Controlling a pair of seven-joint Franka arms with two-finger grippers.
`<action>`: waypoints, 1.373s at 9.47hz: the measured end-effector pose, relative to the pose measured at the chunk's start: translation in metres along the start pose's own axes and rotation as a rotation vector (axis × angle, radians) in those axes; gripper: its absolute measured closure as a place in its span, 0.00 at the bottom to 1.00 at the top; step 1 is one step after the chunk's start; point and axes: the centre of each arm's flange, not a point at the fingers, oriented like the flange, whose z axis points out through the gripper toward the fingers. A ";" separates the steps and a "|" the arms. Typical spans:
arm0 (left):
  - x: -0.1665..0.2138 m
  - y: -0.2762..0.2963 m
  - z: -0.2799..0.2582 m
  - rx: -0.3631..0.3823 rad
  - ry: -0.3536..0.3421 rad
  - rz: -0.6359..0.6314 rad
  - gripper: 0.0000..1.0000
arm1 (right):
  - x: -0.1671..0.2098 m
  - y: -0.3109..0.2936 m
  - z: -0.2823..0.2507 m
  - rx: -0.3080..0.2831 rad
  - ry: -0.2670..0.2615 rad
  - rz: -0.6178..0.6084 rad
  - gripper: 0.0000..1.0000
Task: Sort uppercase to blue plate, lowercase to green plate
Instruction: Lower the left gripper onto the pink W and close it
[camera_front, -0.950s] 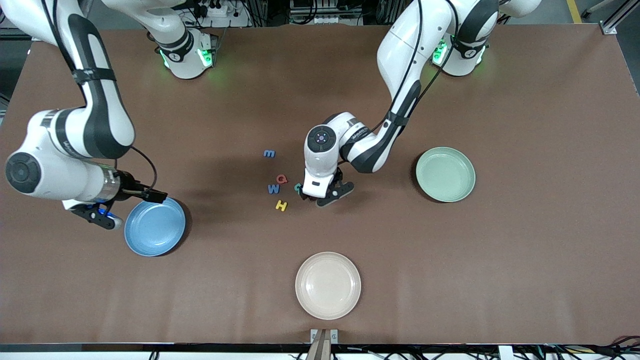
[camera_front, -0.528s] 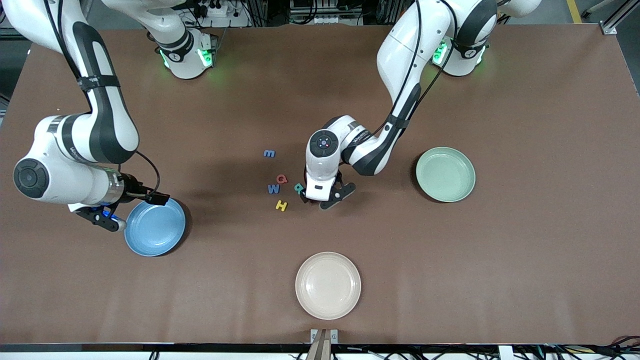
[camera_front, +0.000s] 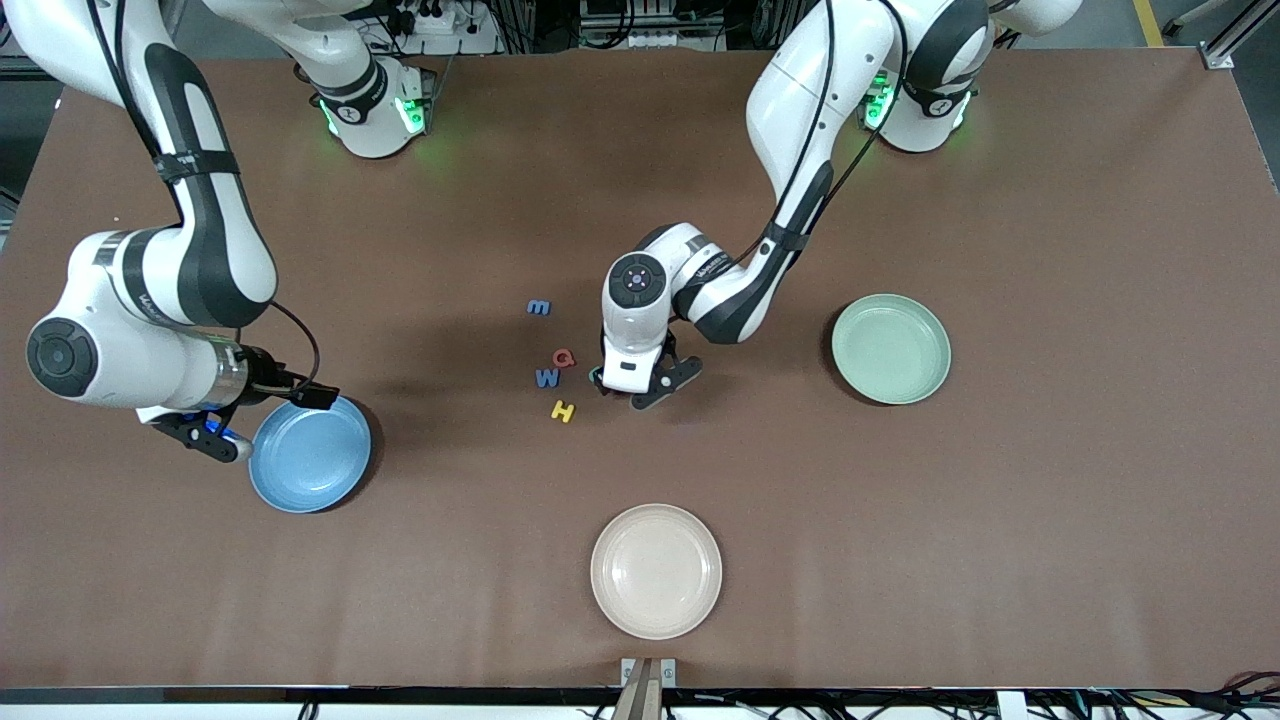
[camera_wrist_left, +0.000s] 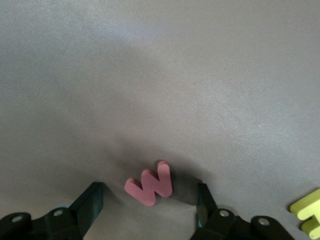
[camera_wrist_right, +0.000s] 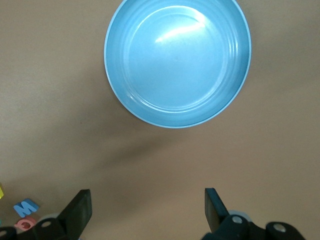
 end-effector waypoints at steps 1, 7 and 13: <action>0.002 0.000 -0.001 0.002 0.000 -0.004 0.26 | 0.000 0.000 0.000 0.000 0.000 0.000 0.00; 0.011 0.001 -0.005 0.008 0.010 -0.014 0.46 | 0.000 0.000 -0.001 0.001 0.002 0.000 0.00; 0.009 0.002 -0.009 0.020 0.010 -0.011 0.61 | 0.000 -0.001 -0.001 0.002 0.003 -0.001 0.00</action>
